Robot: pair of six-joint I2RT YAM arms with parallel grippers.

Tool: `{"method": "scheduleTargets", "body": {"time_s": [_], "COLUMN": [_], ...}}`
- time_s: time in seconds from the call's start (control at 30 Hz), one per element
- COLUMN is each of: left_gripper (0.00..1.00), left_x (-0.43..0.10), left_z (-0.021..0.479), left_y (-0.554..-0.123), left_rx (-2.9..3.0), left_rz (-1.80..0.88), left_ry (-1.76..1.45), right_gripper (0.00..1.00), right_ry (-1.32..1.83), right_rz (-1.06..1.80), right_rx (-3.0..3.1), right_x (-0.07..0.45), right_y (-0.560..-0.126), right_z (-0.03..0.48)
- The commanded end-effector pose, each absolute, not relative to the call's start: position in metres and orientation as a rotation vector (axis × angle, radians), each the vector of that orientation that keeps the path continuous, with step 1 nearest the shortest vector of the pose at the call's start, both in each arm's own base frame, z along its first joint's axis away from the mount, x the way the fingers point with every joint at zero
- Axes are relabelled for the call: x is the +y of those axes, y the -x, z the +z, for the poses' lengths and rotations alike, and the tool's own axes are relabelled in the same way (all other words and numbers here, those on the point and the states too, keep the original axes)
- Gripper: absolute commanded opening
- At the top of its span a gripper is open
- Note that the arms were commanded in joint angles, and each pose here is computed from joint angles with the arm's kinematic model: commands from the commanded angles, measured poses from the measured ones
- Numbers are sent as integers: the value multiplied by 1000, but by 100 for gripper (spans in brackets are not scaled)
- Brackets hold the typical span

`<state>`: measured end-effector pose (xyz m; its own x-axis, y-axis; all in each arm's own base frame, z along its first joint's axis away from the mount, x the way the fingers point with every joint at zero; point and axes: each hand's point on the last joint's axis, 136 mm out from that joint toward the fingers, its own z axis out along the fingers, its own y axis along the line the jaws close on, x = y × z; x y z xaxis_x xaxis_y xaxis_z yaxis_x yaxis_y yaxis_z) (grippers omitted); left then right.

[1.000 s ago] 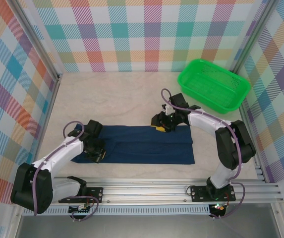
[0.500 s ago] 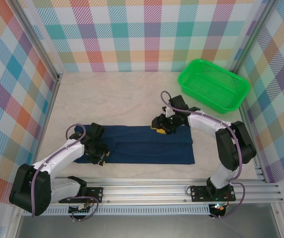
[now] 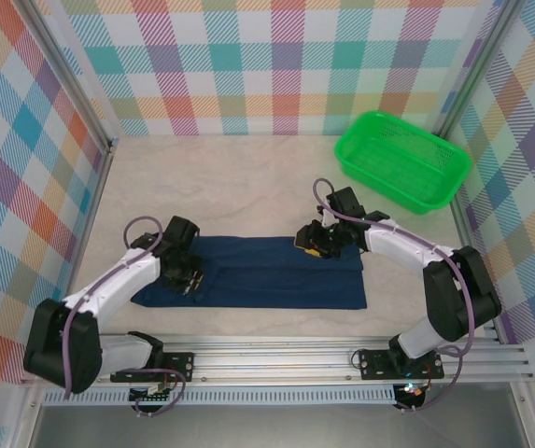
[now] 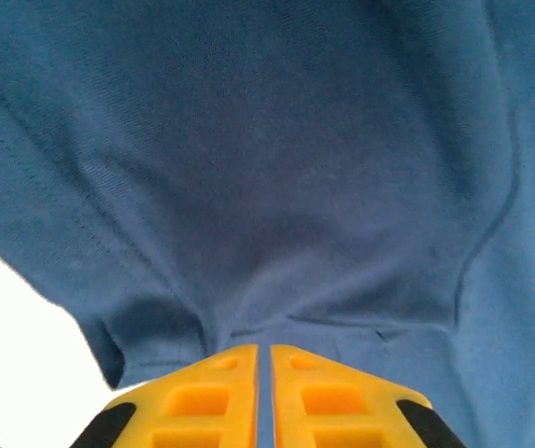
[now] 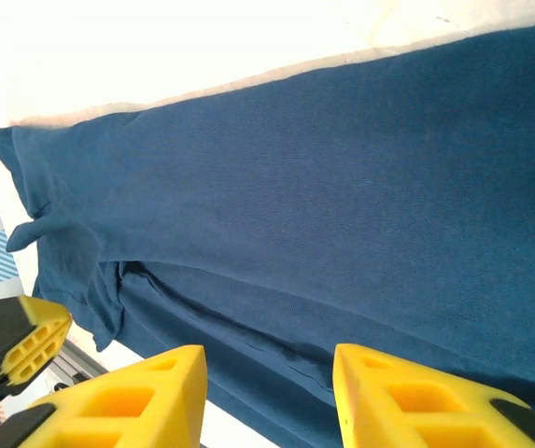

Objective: Fold and stack the t-shirts

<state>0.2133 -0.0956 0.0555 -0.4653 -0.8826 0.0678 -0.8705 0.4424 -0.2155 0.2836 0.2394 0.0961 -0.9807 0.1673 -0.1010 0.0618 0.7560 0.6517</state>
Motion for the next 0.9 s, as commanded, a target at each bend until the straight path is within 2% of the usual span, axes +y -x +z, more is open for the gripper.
{"method": "scheduleTargets", "body": {"time_s": [0.0,0.23,0.4,0.5,0.7,0.87], "left_gripper": [9,8,9,10,14,14], "left_x": [-101,-116,-135,-136,-113,-88], "left_z": [48,30,27,46,88,79], "left_y": [-213,-185,-191,-201,-208,-216], "left_rx": [2693,2730,2753,2724,2571,2510], "left_rz": [-309,-312,-412,-439,-450,-402], "left_ry": [1520,1537,1533,1498,1566,1682], "right_gripper": [41,41,41,43,44,42], "right_ry": [-193,-207,-209,-243,-476,-543], "right_rz": [1019,1014,988,951,845,759], "right_rx": [2790,2791,2783,2775,2835,2948], "right_x": [238,237,234,223,173,150], "right_y": [-281,-282,-287,-294,-303,-301], "right_z": [100,100,101,101,78,51]}}
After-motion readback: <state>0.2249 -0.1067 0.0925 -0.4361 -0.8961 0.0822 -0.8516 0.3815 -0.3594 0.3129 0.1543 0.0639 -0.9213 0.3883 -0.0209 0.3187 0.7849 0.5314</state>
